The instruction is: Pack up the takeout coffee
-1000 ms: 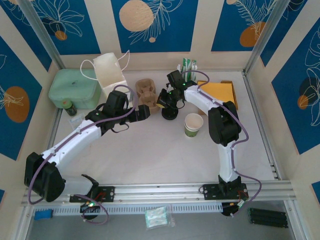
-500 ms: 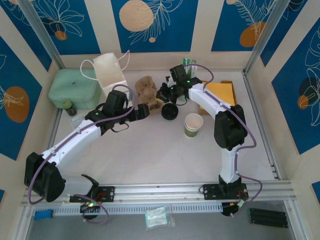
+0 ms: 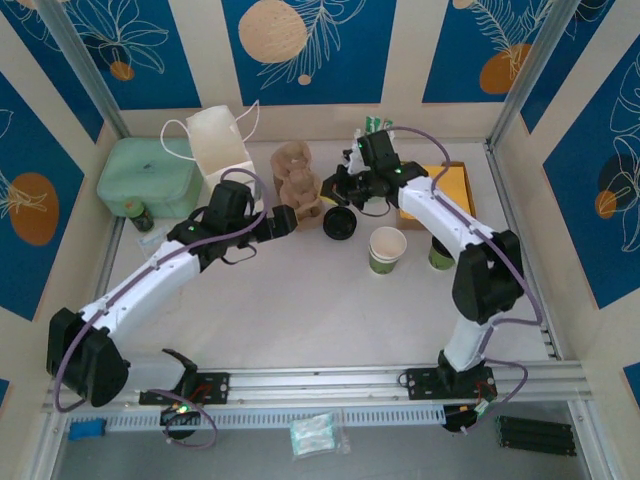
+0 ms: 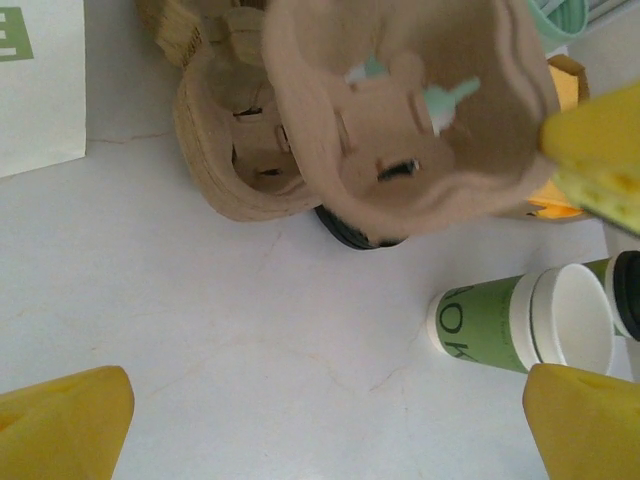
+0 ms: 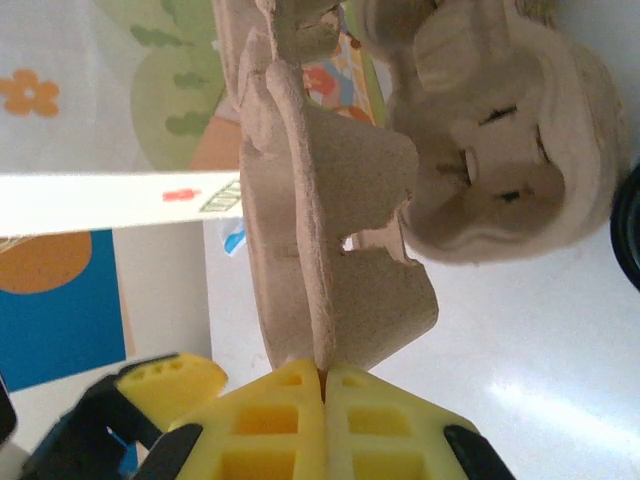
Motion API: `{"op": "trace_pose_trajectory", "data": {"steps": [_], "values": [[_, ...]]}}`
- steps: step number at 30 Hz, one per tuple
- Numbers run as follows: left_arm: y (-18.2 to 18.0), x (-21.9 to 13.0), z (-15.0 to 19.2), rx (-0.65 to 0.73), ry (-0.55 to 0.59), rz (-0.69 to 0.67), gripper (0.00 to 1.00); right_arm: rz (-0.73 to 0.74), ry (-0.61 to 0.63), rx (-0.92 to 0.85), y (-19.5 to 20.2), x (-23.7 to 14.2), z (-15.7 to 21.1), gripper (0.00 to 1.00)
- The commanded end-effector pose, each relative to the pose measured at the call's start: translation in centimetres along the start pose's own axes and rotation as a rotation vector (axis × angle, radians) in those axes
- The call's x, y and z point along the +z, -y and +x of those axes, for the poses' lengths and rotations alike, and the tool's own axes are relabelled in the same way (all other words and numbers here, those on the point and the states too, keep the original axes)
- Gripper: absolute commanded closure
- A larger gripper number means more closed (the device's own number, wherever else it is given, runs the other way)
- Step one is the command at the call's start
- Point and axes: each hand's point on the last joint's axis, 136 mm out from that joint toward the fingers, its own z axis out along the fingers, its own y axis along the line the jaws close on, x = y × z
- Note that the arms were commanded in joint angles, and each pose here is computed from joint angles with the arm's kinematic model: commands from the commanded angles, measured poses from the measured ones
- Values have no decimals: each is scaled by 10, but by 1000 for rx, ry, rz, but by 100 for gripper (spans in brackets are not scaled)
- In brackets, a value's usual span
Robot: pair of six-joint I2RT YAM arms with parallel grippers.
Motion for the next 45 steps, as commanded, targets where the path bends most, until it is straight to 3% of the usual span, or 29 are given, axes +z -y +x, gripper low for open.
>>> {"op": "trace_pose_trajectory", "data": {"steps": [1, 13, 22, 36, 45], "values": [[8, -17, -9, -48, 48, 50, 1, -39, -14, -41, -11, -23, 28, 100], [2, -31, 37, -136, -11, 116, 1, -13, -116, -54, 19, -43, 140, 100], [12, -12, 63, -118, -61, 120, 1, 102, -214, -28, 74, -34, 203, 100], [22, 10, 84, -72, -87, 92, 1, 284, -277, -25, 140, -25, 231, 100], [16, 3, 82, -75, -58, 69, 1, 339, -292, -89, 142, -28, 227, 77]]}}
